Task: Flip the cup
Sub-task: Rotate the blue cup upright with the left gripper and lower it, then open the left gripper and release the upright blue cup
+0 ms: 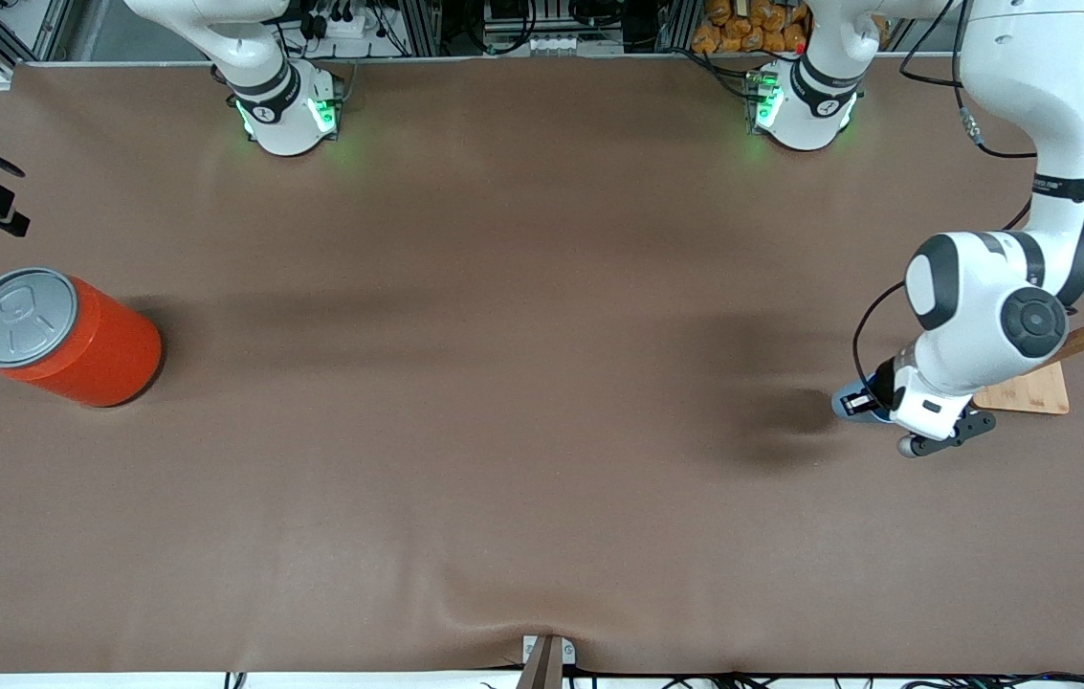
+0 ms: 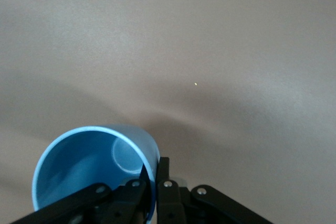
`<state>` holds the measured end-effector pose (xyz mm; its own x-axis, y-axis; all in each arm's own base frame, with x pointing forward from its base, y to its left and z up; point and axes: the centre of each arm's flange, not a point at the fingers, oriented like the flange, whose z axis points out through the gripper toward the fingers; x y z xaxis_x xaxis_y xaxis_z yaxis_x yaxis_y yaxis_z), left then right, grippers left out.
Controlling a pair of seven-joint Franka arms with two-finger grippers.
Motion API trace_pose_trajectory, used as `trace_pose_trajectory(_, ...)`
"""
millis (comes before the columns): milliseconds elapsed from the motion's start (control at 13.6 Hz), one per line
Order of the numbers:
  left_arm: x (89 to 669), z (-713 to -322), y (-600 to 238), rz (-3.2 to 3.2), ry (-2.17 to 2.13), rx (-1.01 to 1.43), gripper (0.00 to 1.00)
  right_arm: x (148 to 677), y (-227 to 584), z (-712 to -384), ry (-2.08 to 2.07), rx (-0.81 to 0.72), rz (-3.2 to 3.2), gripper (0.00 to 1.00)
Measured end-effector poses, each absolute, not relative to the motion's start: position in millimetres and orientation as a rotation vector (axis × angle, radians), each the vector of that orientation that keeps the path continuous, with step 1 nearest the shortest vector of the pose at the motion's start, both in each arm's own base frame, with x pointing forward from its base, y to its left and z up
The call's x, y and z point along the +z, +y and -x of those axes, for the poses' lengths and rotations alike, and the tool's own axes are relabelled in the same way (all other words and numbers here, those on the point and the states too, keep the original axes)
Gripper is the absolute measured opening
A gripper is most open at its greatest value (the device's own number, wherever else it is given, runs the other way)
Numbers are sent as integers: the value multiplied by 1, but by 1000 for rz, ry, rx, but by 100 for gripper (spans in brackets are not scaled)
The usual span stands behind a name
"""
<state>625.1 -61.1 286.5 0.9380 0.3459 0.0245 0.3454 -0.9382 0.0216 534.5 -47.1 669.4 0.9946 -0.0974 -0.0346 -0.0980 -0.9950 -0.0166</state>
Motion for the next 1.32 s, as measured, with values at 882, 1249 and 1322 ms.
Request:
trace_pose_trajectory(882,324,-627,-80,-3127,624,156,93,682,-48,-534,155,11,3121,100)
trace_pose_trajectory(1249,469,-626,-79,-3130,632,138,100,682,-47,-534,151,11,3121,100)
trace_pose_trajectory(1322,494,-623,-78,-3134,617,132,100,682,-47,-534,151,11,3121,100)
